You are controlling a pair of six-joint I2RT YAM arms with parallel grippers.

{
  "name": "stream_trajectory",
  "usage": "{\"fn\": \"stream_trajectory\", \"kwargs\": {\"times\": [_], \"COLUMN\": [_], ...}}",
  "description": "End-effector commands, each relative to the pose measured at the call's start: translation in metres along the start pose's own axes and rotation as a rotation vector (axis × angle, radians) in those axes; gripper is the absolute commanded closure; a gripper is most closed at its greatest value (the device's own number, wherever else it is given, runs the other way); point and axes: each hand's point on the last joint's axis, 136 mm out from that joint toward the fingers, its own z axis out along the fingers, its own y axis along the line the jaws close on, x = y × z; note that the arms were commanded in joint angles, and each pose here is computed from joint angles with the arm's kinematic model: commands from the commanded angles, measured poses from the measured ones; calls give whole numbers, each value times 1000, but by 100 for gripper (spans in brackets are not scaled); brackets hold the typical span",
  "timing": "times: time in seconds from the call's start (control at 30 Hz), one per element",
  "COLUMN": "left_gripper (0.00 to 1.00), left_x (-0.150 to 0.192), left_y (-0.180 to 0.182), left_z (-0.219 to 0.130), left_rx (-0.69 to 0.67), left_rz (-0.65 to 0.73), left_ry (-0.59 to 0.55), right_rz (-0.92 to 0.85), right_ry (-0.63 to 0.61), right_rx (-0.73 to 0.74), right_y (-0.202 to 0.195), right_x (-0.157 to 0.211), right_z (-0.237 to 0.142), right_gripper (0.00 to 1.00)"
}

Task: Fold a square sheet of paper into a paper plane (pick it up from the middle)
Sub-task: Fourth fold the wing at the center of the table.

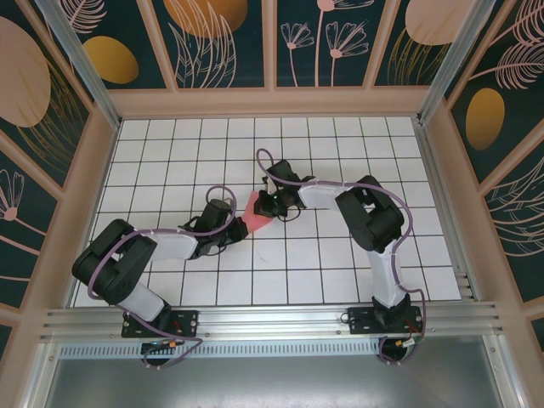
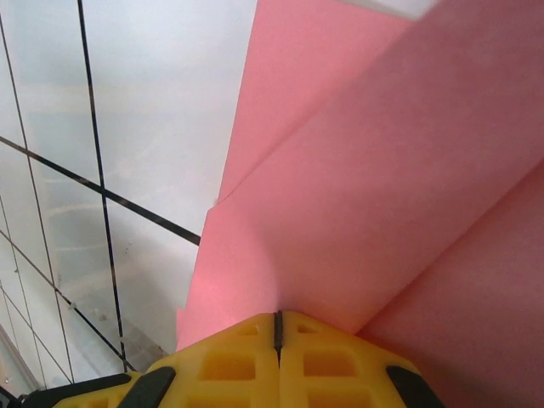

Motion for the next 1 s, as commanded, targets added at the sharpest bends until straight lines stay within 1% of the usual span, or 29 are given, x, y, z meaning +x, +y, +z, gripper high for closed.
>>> {"fn": "stream_trajectory", "kwargs": {"times": [0.0, 0.23, 0.37, 0.6, 0.8, 0.97], "left_gripper": [100, 100, 100, 100, 100, 100], "left_x": [39, 38, 38, 36, 35, 33], "left_y": [47, 46, 44, 42, 41, 38], "left_z": [-2, -1, -1, 0, -1, -2], "left_rx": [-147, -137, -133, -127, -121, -108], "left_rz": [-59, -60, -59, -56, -57, -59], "left_ry": [116, 115, 115, 112, 107, 102], "right_rz": [-89, -103, -98, -111, -95, -75], "right_ry": [-48, 18, 48, 76, 110, 112], "right_rx": [-77, -94, -85, -89, -49, 15], "right_y": [30, 35, 33, 35, 21, 2], "right_x": [-15, 10, 18, 29, 40, 40], "right_z": [-22, -12, -3, 1, 10, 20], "right_gripper": [93, 93, 93, 93, 93, 93]}}
